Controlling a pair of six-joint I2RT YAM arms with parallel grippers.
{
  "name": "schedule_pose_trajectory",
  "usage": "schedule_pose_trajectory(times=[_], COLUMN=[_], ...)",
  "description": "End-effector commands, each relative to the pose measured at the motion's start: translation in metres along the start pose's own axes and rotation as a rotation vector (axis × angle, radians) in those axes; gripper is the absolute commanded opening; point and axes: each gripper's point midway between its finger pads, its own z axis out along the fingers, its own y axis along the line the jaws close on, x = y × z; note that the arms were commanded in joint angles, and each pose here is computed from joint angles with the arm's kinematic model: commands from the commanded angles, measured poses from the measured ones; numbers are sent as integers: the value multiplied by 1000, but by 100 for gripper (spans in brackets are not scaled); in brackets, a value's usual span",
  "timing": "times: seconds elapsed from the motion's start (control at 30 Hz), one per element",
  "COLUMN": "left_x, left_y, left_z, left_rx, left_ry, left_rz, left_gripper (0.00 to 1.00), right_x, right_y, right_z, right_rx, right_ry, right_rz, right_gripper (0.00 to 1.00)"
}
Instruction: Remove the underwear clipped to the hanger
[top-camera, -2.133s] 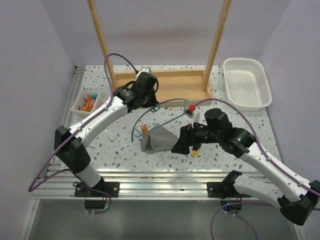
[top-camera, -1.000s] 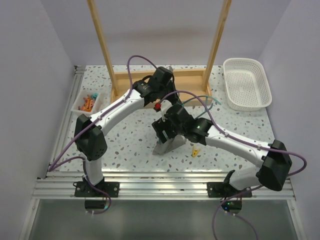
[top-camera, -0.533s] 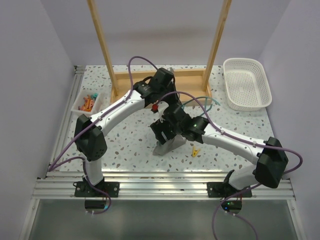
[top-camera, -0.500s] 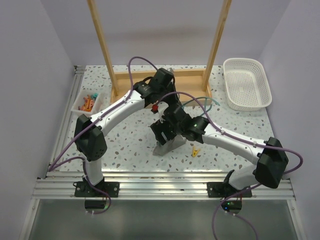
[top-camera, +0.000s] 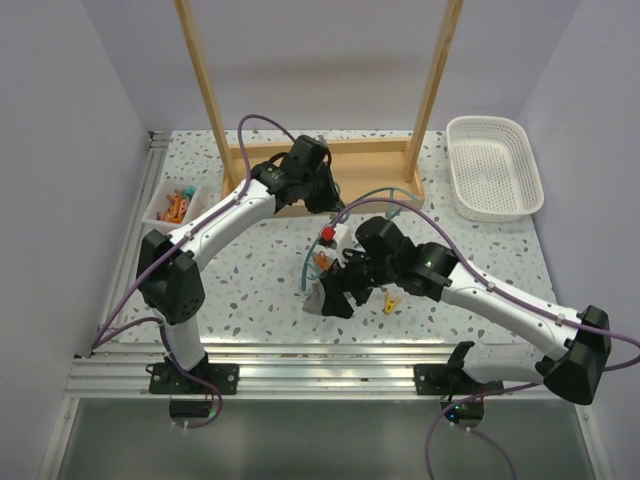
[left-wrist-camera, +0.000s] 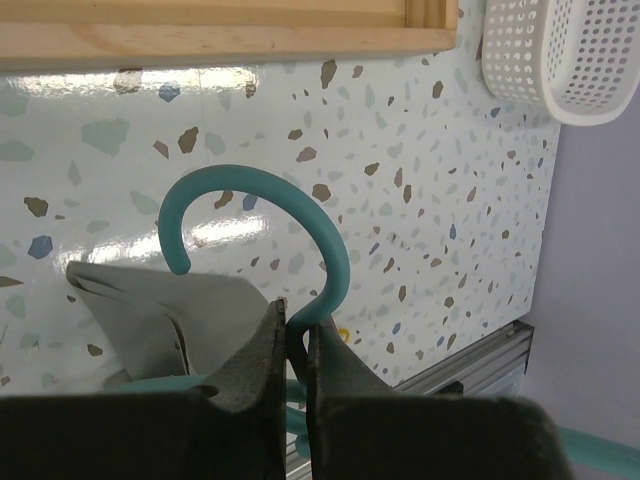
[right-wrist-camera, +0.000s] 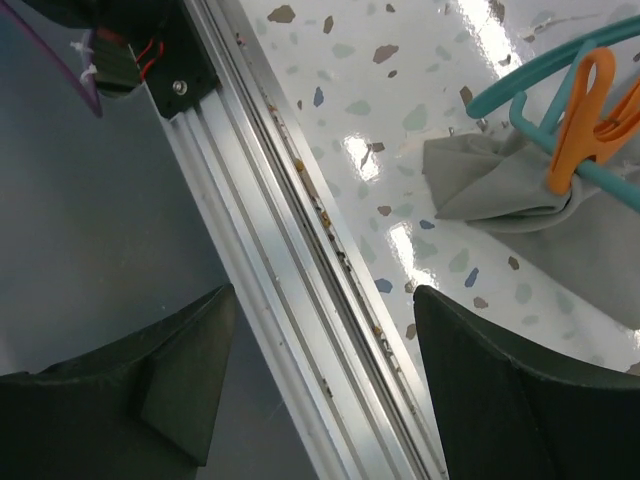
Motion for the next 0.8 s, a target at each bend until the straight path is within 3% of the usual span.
schedule_pose_trajectory(times=[0.0, 0.1, 0.23, 0.77], left_x=[-15, -12, -12, 2], left_y=[-22, -24, -26, -38], left_z=[-21, -20, -19, -17], left_rx=[80, 91, 107, 180], left_ry=[-62, -49, -40, 38], left_rz=[11, 9, 12, 27], left_gripper=[0, 0, 0, 0], right_x=[9, -9, -21, -65], right_y=[6, -11, -28, -47], right_z=[-12, -16, -4, 33], right_rx=[-20, 96, 164, 268], right_ry=[4, -77, -63, -150], right_rz=[7, -16, -74, -219], right_gripper=[76, 79, 79, 80])
